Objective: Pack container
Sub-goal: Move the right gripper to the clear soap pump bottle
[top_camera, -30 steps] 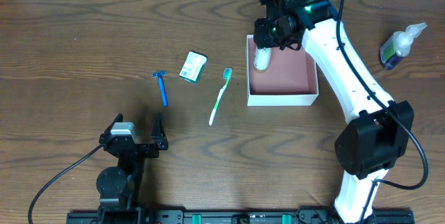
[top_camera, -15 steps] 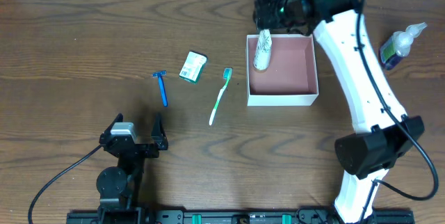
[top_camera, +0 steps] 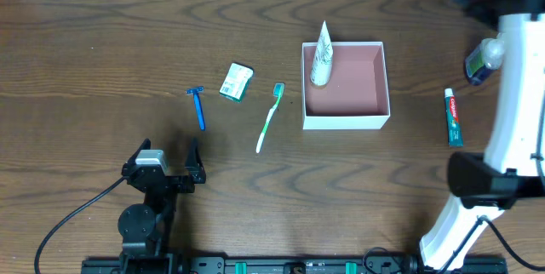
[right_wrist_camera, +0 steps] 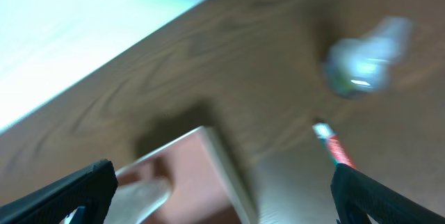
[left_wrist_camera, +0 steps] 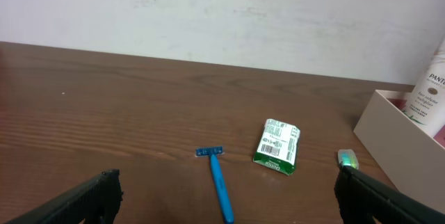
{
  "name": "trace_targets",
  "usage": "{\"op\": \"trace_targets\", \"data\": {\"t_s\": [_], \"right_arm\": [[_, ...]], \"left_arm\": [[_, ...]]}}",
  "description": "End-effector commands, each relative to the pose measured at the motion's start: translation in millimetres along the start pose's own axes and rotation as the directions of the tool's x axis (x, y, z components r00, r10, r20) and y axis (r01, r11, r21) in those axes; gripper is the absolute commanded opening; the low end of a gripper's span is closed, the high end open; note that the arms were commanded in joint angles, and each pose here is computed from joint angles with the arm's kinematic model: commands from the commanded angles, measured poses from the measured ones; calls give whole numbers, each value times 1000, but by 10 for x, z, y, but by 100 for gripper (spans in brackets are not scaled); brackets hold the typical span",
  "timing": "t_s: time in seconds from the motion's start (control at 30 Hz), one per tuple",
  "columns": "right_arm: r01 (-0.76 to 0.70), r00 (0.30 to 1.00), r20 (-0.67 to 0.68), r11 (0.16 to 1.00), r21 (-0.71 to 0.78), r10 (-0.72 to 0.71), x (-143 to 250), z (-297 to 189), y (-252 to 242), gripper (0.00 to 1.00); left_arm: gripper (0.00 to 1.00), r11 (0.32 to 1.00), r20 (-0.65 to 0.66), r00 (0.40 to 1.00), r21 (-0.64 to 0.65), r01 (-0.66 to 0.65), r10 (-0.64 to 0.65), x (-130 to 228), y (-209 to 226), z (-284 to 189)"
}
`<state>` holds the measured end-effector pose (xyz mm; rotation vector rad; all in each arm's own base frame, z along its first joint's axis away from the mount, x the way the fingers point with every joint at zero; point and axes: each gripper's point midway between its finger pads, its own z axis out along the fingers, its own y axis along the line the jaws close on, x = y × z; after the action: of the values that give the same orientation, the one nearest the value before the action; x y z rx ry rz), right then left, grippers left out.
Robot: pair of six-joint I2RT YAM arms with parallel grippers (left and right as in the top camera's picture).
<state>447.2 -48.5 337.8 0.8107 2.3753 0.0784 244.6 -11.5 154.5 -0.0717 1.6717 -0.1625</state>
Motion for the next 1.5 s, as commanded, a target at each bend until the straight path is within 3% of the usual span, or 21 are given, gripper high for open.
{"op": "trace_targets", "data": {"t_s": [0.0,0.3,0.53,0.67,0.77,0.93,1.07,1.27,1.47], "right_arm": [[-127,992,11,992,24,127,-145,-55,-317,99],[-250,968,87,940,232,236,-373,25,-1152,99],[-305,952,77,904,301,296,-387,303,-1547,99],[-192,980,-7,947,258,200,-347,639,-1602,99],[-11,997,-75,984,177,25,-300,864,-1519,99],[210,972,-138,969,132,-192,-193,1080,-1528,99],[295,948,-162,948,120,-275,-136,1189,-1566,99],[297,952,-116,944,140,-283,-225,1337,-1639,99],[115,985,-144,983,145,-94,-7,1526,-1681,99]], "left_arm": [[98,1000,-46,999,-5,-2,2,156,25,10],[98,1000,-46,999,-5,-2,2,156,25,10],[98,1000,-46,999,-5,-2,2,155,25,10],[98,1000,-46,999,-5,-2,2,156,25,10],[98,1000,-46,999,-5,-2,2,155,25,10],[98,1000,-46,999,-5,-2,2,156,25,10],[98,1000,-46,999,-5,-2,2,156,25,10],[98,1000,-46,999,-5,-2,2,156,25,10],[98,1000,-46,999,-5,-2,2,155,25,10]]}}
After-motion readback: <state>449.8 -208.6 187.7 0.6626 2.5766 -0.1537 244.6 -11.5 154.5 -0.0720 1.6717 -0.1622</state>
